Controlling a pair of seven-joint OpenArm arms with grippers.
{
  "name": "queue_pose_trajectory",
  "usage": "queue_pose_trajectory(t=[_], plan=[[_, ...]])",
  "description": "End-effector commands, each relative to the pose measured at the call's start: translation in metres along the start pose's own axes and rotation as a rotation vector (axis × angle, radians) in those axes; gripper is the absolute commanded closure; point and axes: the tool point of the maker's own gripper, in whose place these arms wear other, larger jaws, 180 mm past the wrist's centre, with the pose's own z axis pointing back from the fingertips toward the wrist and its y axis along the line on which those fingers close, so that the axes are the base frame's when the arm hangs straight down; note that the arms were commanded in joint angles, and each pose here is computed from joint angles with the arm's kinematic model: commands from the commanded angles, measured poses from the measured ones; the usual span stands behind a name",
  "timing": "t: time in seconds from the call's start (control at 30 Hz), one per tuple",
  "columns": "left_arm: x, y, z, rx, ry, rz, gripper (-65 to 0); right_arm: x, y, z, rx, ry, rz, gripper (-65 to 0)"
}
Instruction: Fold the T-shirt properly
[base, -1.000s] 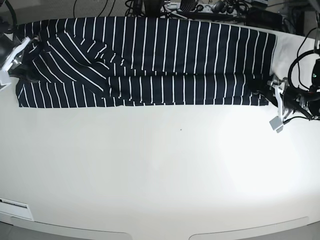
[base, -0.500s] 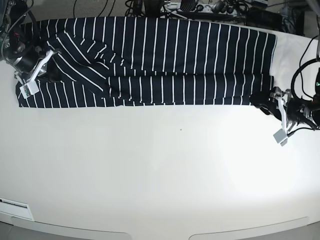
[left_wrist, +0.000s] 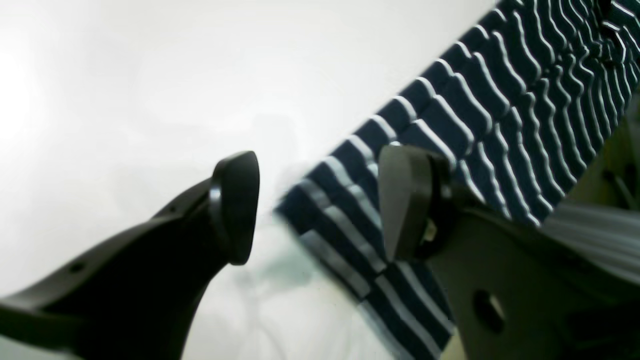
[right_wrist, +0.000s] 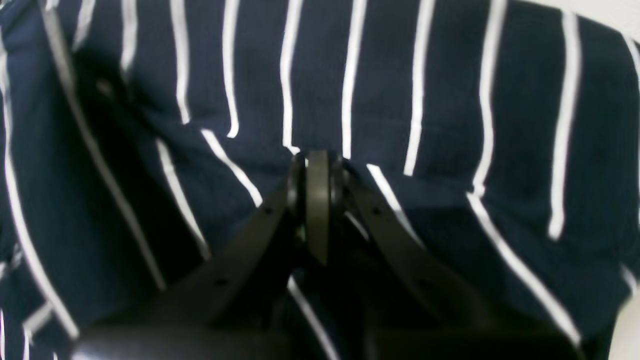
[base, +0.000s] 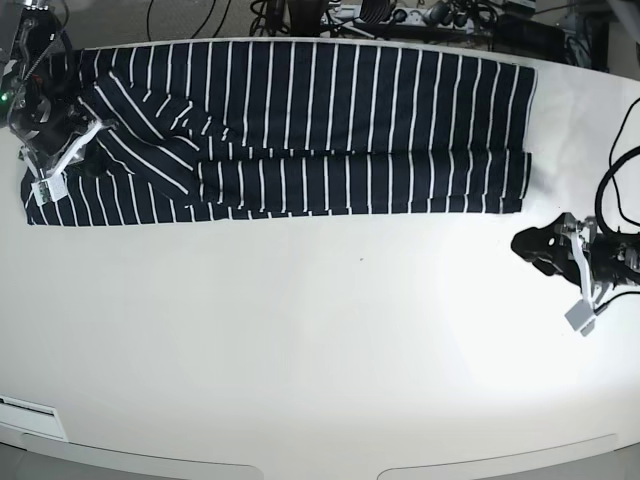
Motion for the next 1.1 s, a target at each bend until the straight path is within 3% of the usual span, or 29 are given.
queue_pose_trajectory(t=[0.0,0.27,0.5,0.53,0.63,0.7,0.93,1.07], plan=[[0.024,0.005,0.023,0.035,-0.07,-0.032,-39.0,0.004,-0.014,0.004,-0.059,0.004,0.009,0.0],[0.059,0.023,0.072,0.134,-0.242,-0.016,-39.0,0.013,-0.075,0.016,-0.404,0.001,-0.115,0.0],[0.037,0.034,0.075,0.166,-0.246,0.061,-39.0,0.028,-0.08,0.017,-0.424,-0.023,-0.101,0.0],[0.031,0.038,0.074,0.183,-0.233,0.083,-39.0,0.032,-0.08,0.017,-0.424,-0.029,-0.104,-1.6],[0.011,0.051,0.074,0.244,-0.198,0.167,-39.0,0.039,-0.08,0.016,-0.421,-0.04,-0.114,-26.2],[-0.002,0.057,0.078,0.272,-0.196,0.205,-39.0,0.044,-0.073,0.014,-0.384,-0.053,-0.099,-38.4],[-0.029,0.06,0.076,0.261,-0.258,0.324,-39.0,0.06,-0.07,0.019,-0.36,-0.1,-0.093,-40.5],[-0.054,0.045,0.052,0.172,-0.244,0.384,-39.0,0.086,-0.068,0.04,-0.354,-0.189,-0.054,-40.5]])
